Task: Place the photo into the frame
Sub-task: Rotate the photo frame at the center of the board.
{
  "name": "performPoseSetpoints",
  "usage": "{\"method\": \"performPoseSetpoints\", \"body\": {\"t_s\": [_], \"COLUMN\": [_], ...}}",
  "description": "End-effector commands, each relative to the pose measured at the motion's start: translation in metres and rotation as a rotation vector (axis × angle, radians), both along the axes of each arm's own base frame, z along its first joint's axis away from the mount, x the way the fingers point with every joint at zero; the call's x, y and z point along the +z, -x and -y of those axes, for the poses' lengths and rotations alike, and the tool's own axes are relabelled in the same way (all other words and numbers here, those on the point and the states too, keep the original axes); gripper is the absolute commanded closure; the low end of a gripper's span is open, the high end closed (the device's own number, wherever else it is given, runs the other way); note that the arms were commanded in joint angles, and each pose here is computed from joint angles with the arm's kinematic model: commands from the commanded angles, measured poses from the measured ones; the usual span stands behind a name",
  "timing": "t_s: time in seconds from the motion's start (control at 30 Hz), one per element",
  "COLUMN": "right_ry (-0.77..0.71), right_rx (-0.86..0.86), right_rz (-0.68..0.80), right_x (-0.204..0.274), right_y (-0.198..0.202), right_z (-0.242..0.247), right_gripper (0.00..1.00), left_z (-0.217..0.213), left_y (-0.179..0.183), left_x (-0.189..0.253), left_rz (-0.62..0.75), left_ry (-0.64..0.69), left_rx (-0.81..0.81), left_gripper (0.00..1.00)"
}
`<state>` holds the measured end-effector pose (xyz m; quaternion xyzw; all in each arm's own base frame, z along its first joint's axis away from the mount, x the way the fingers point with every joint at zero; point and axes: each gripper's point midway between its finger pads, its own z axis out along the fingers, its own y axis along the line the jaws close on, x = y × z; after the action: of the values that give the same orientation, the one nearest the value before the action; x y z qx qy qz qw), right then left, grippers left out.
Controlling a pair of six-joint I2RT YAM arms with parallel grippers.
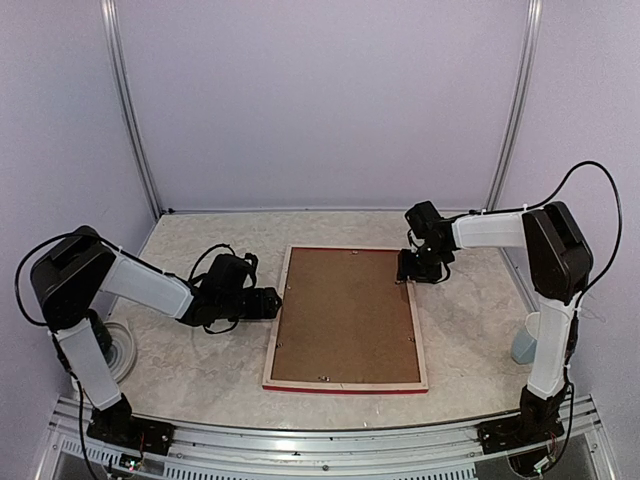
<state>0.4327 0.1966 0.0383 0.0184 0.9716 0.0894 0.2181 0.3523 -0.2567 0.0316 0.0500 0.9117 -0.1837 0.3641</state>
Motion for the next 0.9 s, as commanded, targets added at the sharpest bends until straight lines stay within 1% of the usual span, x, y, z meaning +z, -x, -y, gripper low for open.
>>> {"method": "performPoseSetpoints", "body": {"t_s": [0.0,0.33,0.77,0.8,0.87], "right_ry": [0.017,0.021,0.031,0.033,0.038], "right_rx": [-0.007,0.015,0.038,0.045,0.044], "right_rz": [-0.029,-0.064,-0.078,-0.078,-0.077], "right_x": [-0.011,-0.025,-0.025,-0.024,-0.024], "right_y": [0.003,0.010,0.012,0.013,0.014], "right_z": [-0.001,-0.006,-0.013,-0.014,-0.013], "right_gripper": [0.47,0.47,0.46,0.46,0.46], "left_z": [-0.001,0.000,0.003,0.004,0.005], "left_y": [0.001,0.001,0.001,0.001,0.001], "left_x": [-0.009,-0.019,-0.035,-0.038,-0.042], "left_rz": [-0.017,-0.046,-0.096,-0.104,-0.111], "left_ry": [0.002,-0.016,-0.048,-0.061,-0.071], "left_rx": [-0.012,-0.009,-0.016,-0.019,-0.020], "left_gripper": [0.17,0.19,0.19,0.21,0.27]}}
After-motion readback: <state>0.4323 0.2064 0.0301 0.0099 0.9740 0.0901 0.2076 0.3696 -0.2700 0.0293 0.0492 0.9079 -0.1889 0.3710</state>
